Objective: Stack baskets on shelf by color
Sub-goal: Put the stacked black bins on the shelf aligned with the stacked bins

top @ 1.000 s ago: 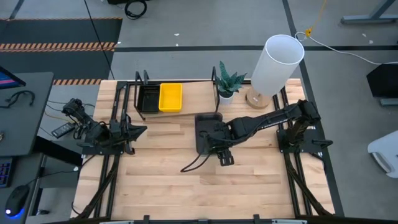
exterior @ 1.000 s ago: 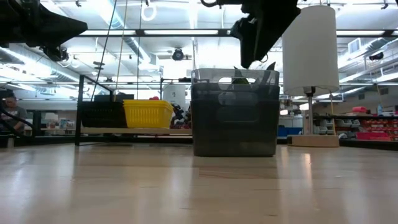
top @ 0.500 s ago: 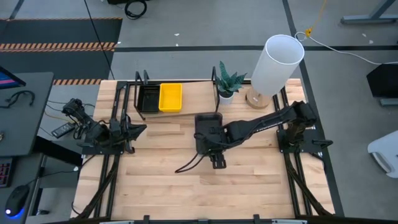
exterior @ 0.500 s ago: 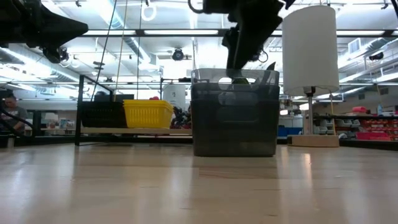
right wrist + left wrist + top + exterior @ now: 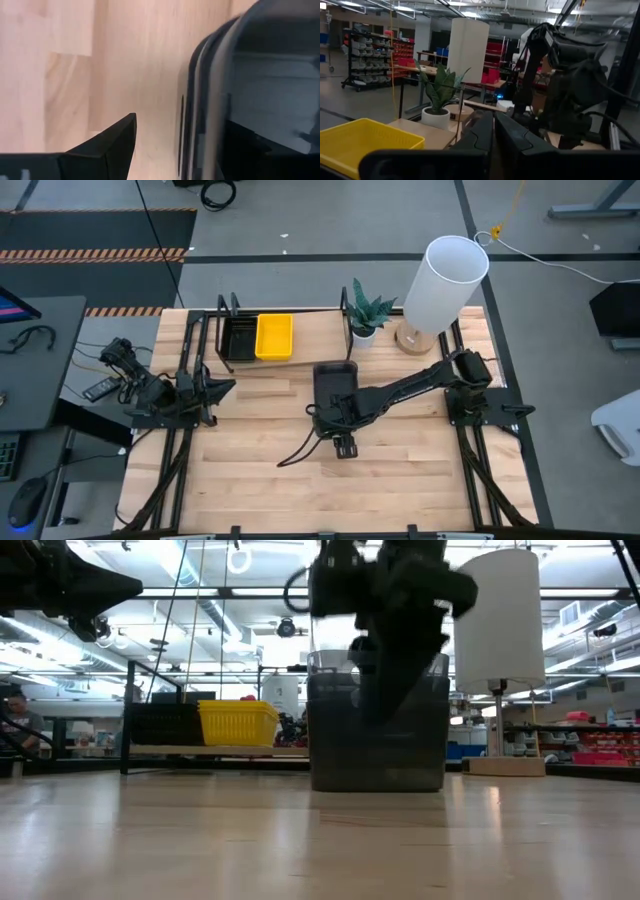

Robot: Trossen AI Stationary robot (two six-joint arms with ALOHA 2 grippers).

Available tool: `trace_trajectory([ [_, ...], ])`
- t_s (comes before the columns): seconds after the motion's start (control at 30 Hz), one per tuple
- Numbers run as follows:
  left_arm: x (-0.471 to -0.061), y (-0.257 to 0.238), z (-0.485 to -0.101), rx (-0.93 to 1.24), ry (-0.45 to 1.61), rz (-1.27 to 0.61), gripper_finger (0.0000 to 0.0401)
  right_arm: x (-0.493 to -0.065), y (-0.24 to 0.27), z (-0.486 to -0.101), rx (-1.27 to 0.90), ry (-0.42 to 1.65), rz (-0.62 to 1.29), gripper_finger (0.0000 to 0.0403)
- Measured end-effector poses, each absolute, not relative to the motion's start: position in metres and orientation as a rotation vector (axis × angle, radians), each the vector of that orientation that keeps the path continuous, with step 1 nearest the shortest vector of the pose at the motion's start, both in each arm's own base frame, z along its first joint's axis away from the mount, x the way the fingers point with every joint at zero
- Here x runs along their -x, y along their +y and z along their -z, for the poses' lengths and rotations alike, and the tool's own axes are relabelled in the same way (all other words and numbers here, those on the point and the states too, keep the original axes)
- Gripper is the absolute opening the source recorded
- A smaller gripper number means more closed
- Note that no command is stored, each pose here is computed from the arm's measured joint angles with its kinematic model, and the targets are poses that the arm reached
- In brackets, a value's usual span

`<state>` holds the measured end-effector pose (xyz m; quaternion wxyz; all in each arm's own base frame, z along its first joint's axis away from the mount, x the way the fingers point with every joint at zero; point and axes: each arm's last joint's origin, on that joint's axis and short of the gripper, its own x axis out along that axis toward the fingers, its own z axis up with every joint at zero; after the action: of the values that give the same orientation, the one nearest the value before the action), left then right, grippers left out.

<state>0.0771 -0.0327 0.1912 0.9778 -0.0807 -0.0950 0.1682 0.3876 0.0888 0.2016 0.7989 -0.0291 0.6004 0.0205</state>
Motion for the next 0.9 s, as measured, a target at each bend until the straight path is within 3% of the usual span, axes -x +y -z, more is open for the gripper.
trace_trajectory([
  [0.33,-0.0774,-0.0329,-0.1907,0.157,-0.187,-0.339,0.0030,-0.3905,0.0878,-0.1915,0.064,1.315,-0.041,0.0208],
  [0.57,-0.0774,-0.0329,-0.1907,0.157,-0.187,-0.339,0.0027,-0.3908,0.0865,-0.1908,0.080,1.316,-0.038,0.0129],
  [0.77,-0.0774,-0.0329,-0.1907,0.158,-0.187,-0.341,0.0024,-0.3902,0.0837,-0.1903,0.092,1.328,-0.029,0.0029],
  [0.9,-0.0774,-0.0328,-0.1907,0.158,-0.187,-0.341,0.0030,-0.3897,0.0835,-0.1902,0.113,1.332,-0.036,0.0019],
])
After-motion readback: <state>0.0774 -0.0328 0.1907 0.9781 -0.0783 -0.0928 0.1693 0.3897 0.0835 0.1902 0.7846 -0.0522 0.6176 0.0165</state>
